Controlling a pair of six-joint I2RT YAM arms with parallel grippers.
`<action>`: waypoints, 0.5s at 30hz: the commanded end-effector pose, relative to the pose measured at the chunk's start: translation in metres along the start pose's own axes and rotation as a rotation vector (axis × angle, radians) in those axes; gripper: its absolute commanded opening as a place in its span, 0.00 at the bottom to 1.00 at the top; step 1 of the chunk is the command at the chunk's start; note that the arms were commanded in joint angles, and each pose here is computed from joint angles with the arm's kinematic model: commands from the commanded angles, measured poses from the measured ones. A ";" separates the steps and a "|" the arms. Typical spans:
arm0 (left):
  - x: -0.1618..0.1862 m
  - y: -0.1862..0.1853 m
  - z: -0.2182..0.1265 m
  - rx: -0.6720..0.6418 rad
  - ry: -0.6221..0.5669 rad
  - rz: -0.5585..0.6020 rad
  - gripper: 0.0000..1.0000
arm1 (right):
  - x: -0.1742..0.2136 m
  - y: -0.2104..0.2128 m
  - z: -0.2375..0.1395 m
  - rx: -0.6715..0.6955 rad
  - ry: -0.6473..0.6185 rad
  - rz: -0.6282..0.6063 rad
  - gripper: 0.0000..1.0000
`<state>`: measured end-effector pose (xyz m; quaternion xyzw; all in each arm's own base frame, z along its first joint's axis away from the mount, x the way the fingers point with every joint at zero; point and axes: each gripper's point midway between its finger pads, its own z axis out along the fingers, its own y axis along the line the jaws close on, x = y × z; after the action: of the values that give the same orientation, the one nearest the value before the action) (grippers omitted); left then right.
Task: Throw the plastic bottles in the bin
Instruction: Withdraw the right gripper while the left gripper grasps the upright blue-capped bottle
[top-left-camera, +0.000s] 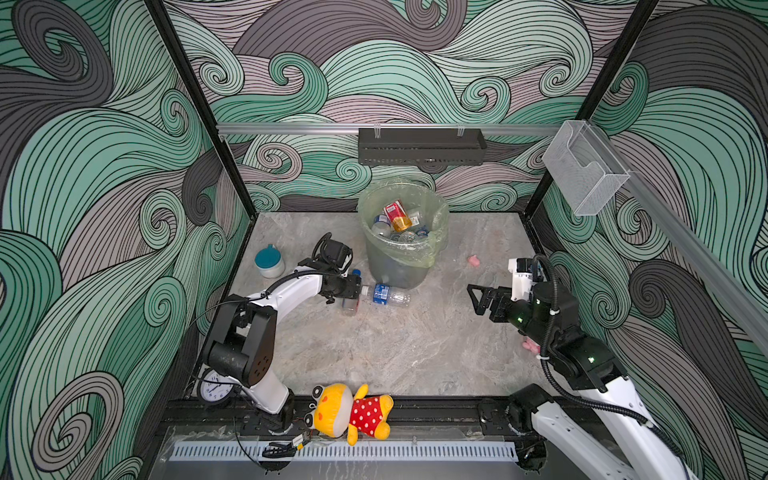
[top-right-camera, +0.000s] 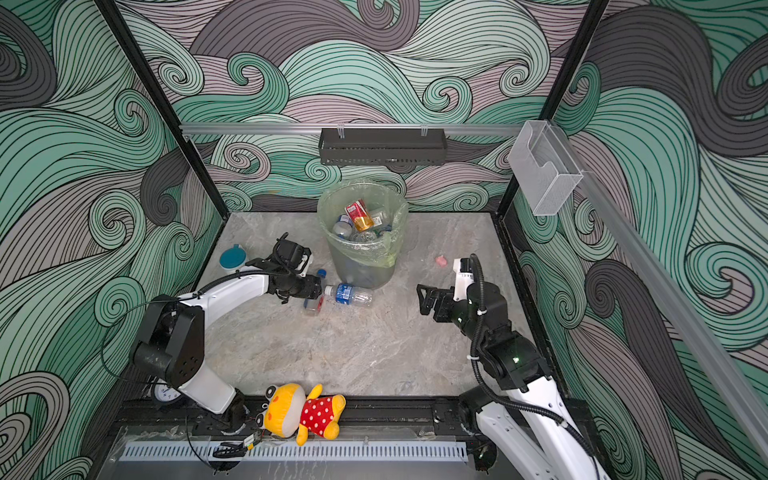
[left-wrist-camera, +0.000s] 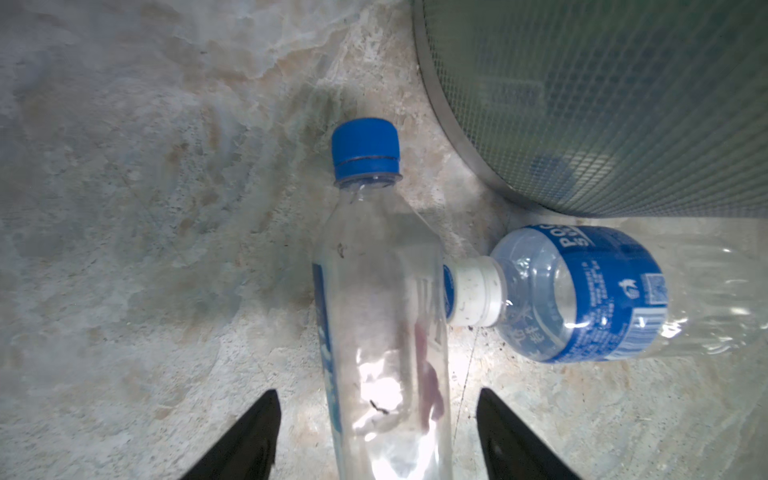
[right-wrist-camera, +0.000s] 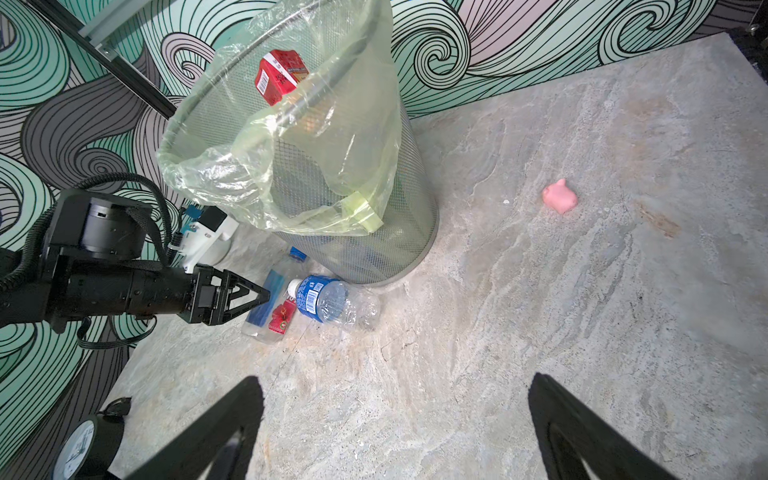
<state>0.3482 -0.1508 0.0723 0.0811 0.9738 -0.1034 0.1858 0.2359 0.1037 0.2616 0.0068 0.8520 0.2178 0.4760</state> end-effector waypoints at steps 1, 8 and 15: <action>-0.002 -0.002 0.004 0.014 0.039 0.008 0.72 | -0.001 -0.002 0.001 0.003 -0.012 0.020 1.00; 0.003 -0.001 0.020 0.014 0.070 0.000 0.71 | 0.002 -0.004 0.005 0.011 0.000 0.021 1.00; 0.009 0.001 0.029 0.007 0.097 0.002 0.68 | 0.006 -0.004 0.010 0.010 0.013 0.034 1.00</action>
<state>0.3467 -0.1533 0.0435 0.0837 0.9811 -0.0993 0.1433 0.2385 0.1047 0.2520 0.0121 0.8586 0.2160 0.4647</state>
